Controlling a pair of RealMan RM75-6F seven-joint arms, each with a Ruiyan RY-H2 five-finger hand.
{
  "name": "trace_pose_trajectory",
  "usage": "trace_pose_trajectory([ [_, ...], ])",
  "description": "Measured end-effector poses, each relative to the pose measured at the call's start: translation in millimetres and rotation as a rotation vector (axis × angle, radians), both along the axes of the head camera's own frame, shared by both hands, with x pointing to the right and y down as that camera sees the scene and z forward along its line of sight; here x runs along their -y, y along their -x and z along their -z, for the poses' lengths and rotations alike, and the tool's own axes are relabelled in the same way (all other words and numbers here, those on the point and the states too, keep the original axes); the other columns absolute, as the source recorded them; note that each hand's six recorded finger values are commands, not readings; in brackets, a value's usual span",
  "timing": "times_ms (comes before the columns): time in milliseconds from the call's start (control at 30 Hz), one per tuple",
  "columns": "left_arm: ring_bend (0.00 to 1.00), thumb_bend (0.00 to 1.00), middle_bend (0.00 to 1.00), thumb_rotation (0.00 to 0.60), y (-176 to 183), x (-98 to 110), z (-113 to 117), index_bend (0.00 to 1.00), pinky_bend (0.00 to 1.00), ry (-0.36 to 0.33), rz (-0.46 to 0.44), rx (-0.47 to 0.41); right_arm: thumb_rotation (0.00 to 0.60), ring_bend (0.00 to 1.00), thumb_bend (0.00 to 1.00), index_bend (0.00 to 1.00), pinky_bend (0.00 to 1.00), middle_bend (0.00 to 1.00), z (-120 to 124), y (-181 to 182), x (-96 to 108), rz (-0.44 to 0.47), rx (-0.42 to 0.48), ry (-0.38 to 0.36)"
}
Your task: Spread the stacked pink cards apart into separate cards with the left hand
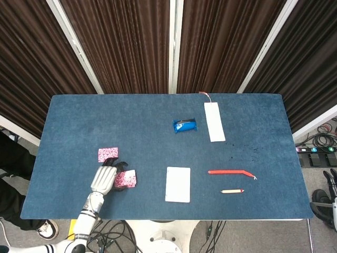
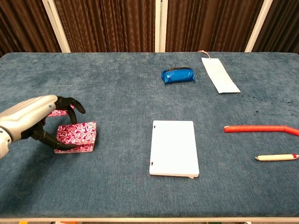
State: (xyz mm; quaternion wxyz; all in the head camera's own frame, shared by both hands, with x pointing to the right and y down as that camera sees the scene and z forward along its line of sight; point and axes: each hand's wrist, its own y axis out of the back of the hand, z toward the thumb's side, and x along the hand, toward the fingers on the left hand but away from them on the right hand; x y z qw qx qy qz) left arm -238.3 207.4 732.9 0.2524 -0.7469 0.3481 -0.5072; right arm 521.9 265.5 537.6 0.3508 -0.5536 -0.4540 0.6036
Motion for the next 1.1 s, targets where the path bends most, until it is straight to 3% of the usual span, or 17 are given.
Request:
trace_pose_trajectory([
  [367,0.12,0.24,0.47,0.6,-21,46,9,0.29,0.12,-0.04,-0.039,0.0,0.6,0.0,0.14,0.0,0.0,0.0,5,-2,0,-0.002,0.001,-0.02],
  [800,0.13,0.24,0.47,0.6,-53,75,-21,0.3,0.12,-0.019,-0.07,0.018,0.6,0.0,0.14,0.0,0.0,0.0,8,-14,-1,-0.031,-0.004,-0.017],
  [933,0.13,0.24,0.42,0.6,-57,77,-25,0.29,0.12,-0.017,-0.064,0.008,0.6,0.0,0.14,0.0,0.0,0.0,5,-17,-2,-0.037,-0.001,-0.01],
  [1100,0.09,0.2,0.18,0.6,-57,77,-26,0.19,0.12,-0.01,-0.065,-0.005,0.6,0.0,0.14,0.0,0.0,0.0,5,-17,-3,-0.033,0.0,-0.013],
])
